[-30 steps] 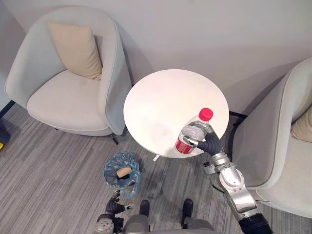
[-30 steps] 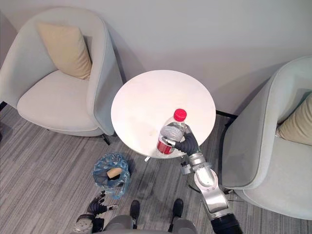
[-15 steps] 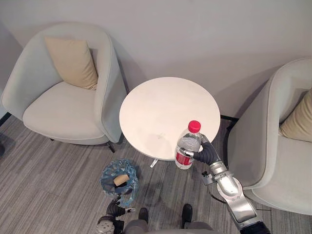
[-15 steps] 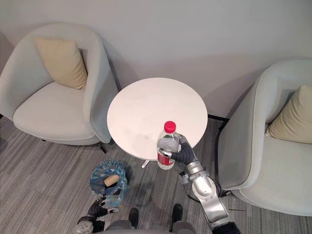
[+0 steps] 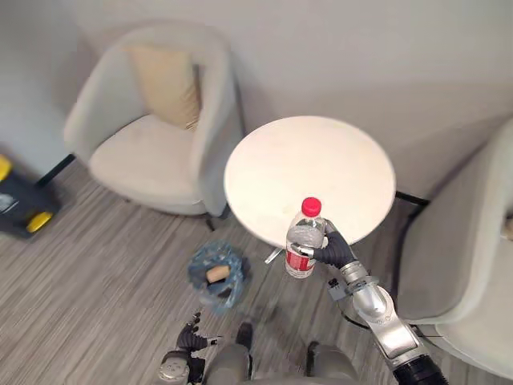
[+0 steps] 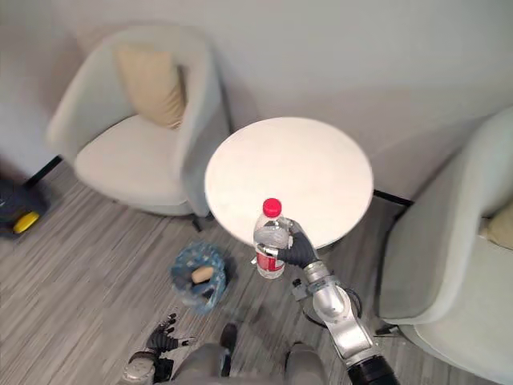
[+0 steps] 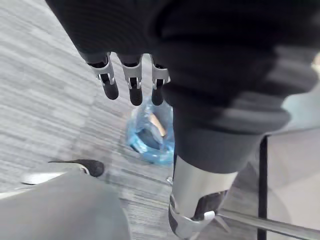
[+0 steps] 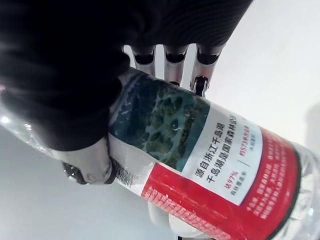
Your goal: Gather rubbish on tea table into small bin, then transfer packed bag to large trash can.
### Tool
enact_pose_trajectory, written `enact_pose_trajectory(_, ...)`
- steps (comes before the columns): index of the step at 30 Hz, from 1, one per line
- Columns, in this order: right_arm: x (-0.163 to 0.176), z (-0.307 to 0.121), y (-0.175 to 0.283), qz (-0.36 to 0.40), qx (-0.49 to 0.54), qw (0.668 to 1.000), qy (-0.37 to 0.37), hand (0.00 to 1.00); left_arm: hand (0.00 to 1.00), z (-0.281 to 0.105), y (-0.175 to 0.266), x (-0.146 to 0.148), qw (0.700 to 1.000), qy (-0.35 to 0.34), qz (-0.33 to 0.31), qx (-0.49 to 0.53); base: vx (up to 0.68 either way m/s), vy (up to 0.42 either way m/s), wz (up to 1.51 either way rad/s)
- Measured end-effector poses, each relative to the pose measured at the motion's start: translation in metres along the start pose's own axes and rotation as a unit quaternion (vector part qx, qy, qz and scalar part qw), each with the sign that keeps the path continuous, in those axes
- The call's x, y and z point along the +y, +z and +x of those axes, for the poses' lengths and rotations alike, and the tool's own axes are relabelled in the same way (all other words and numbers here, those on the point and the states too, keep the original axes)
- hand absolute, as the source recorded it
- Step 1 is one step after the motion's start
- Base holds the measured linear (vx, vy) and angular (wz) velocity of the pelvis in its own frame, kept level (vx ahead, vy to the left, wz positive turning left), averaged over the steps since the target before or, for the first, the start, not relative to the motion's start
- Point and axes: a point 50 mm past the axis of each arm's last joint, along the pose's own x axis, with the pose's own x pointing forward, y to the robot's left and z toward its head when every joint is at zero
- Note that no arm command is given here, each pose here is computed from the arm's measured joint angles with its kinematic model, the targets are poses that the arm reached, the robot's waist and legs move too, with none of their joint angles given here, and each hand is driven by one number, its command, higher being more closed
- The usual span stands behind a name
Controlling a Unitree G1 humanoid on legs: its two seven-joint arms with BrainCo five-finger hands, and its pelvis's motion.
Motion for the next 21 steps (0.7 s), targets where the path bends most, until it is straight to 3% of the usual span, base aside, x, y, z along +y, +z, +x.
enact_pose_trajectory(11, -0.052, -0.014, -0.012, -0.028, 0.031, 0.991, -0.128, 1.0, 0.0, 0.001, 0.004, -0.013, 1.0, -0.011, -0.022, -0.005, -0.08, -0.03, 0.69)
enact_pose_trajectory(21, -0.033, -0.016, -0.017, 0.006, 0.046, 0.991, -0.123, 1.0, 0.0, -0.003, -0.007, -0.01, 1.0, -0.011, -0.001, 0.01, -0.03, 0.079, 0.13)
